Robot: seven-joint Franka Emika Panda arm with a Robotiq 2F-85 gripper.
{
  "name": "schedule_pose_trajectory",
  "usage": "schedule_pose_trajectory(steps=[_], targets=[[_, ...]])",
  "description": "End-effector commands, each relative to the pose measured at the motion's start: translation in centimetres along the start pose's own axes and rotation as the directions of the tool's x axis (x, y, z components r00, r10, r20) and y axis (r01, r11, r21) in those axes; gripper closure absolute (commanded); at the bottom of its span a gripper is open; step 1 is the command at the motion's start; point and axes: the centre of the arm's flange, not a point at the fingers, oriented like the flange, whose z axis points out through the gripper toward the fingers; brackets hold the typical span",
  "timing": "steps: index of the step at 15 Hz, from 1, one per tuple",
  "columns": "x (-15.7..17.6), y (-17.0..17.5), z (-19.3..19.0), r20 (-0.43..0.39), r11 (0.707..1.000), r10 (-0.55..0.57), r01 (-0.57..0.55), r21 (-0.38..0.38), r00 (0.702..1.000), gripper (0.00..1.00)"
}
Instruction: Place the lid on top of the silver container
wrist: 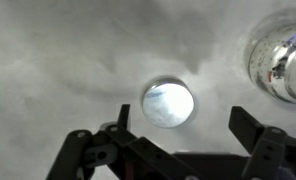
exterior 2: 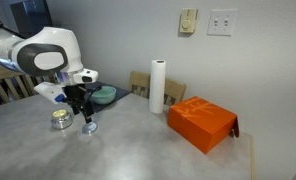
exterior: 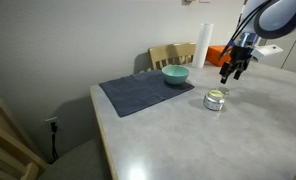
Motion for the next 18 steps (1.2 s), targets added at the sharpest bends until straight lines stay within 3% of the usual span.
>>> schedule_pose_trajectory(steps=[1,14,18], targets=[[2.0,-0.8,0.9,-0.025,1.0,0.021,-0.021,-0.005,0.999,0.0],[4.1,-0.3,4.6,0.035,0.997,0.079,-0.079,-0.017,0.996,0.0],[3.4,-0.3,5.4,0.065,0.993,0.116,-0.114,-0.029,0.991,0.0]])
